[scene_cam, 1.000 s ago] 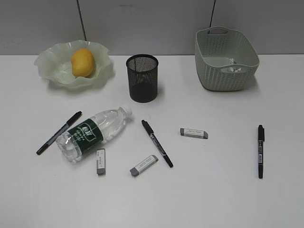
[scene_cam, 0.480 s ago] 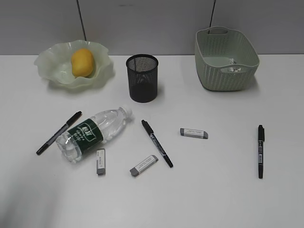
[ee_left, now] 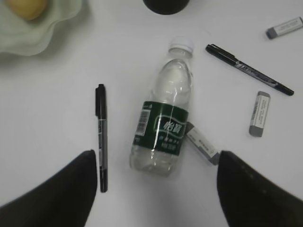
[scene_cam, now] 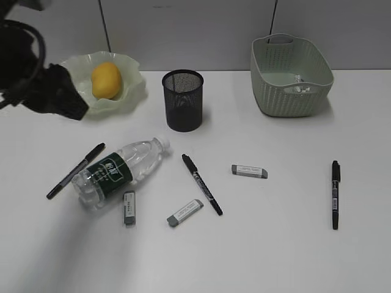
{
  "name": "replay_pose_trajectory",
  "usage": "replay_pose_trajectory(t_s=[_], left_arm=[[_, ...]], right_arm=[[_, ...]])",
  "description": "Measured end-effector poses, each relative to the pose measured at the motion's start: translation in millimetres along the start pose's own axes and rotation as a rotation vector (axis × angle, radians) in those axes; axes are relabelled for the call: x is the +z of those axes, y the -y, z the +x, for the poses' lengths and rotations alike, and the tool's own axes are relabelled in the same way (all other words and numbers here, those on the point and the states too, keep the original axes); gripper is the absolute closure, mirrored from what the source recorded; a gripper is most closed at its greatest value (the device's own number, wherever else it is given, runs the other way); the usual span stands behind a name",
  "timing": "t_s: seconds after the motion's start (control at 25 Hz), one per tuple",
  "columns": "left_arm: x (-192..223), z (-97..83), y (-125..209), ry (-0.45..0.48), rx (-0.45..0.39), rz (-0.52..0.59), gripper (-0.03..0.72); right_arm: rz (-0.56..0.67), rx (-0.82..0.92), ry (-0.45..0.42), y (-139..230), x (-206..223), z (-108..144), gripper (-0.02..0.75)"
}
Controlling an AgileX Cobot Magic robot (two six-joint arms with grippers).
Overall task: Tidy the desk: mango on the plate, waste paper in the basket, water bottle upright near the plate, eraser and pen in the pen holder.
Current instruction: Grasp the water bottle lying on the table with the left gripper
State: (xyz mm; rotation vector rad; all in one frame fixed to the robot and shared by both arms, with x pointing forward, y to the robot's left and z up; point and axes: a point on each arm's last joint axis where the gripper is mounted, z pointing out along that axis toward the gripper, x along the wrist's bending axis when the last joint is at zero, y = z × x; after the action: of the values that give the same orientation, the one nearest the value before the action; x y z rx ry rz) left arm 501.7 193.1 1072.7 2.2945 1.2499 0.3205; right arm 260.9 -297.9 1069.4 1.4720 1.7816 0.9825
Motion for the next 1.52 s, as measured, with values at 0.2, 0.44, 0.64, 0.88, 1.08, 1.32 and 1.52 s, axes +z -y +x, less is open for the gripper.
replay_pose_trajectory(t_s=[0.2, 0.44, 0.64, 0.88, 1.08, 1.32, 1.52], left_arm=[[40, -13.7, -31, 0.073, 0.083, 0.178, 0.034], [90, -21.2, -58, 0.037, 0.185, 0.368, 0.008], [127, -23.4, -76, 0.034, 0.162, 0.442, 0.007], [164, -30.0, -84, 0.033, 0.163, 0.472, 0.007], [187, -33.0, -76, -0.001, 0.195, 0.531, 0.007], [204, -30.5, -69, -0.025, 0.199, 0.566, 0.007], [219, -30.2, -60, -0.021, 0.199, 0.612, 0.008]], right_arm=[[0.0, 0.0, 0.0, 0, 0, 0, 0.324], [0.003, -0.001, 0.001, 1, 1, 0, 0.324], [0.004, -0.001, 0.001, 1, 1, 0, 0.324], [0.002, -0.001, 0.002, 1, 1, 0, 0.324], [0.002, -0.001, 0.002, 1, 1, 0, 0.324], [0.002, -0.003, 0.002, 1, 1, 0, 0.324], [0.002, -0.003, 0.003, 1, 1, 0, 0.331]])
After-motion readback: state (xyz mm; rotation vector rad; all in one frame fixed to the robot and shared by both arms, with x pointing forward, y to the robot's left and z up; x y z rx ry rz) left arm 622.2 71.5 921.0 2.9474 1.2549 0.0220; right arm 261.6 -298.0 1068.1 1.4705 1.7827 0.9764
